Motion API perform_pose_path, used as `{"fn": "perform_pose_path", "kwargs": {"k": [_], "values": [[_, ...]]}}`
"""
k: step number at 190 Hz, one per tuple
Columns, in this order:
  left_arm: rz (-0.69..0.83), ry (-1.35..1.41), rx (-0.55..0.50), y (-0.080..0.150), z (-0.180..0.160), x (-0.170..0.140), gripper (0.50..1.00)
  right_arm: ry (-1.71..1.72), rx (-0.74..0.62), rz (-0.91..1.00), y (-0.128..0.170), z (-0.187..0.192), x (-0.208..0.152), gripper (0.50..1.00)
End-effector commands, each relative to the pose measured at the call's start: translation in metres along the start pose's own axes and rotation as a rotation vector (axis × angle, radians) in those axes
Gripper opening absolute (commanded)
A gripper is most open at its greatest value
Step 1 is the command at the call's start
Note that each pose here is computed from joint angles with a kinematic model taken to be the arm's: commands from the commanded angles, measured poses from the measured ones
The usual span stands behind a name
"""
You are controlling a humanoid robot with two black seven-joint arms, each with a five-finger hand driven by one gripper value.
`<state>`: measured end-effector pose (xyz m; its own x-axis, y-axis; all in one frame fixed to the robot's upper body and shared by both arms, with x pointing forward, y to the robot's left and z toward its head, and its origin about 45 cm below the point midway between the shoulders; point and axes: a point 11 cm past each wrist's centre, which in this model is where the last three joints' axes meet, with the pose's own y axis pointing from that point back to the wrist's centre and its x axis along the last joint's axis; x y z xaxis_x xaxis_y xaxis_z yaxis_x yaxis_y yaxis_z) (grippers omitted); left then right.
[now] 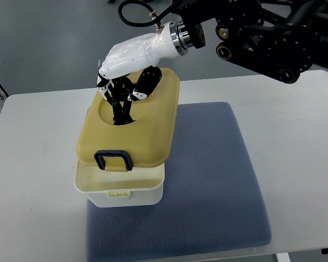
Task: Open white storage box with right hand
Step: 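Lift the yellow lid off the white box with the right hand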
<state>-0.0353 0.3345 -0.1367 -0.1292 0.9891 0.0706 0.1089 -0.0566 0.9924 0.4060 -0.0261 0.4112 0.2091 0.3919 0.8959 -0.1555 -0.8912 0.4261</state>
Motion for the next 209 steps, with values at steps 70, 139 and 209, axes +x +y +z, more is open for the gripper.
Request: {"fn": "perform_pose_path", "kwargs": {"k": [70,139,209], "values": [[0.000,0.000,0.000,0.000,0.000,0.000,1.000,-0.075,-0.254,0.124,0.103,0.071,-0.026,0.500],[0.000,0.000,0.002,0.000,0.000,0.000,1.000,-0.164,-0.417,0.171,0.141,0.115,-0.099,0.500],[0.000,0.000,0.000,0.000,0.000,0.000,1.000,-0.256,-0.500,0.170,0.159,0.125,-0.182,0.500]]}}
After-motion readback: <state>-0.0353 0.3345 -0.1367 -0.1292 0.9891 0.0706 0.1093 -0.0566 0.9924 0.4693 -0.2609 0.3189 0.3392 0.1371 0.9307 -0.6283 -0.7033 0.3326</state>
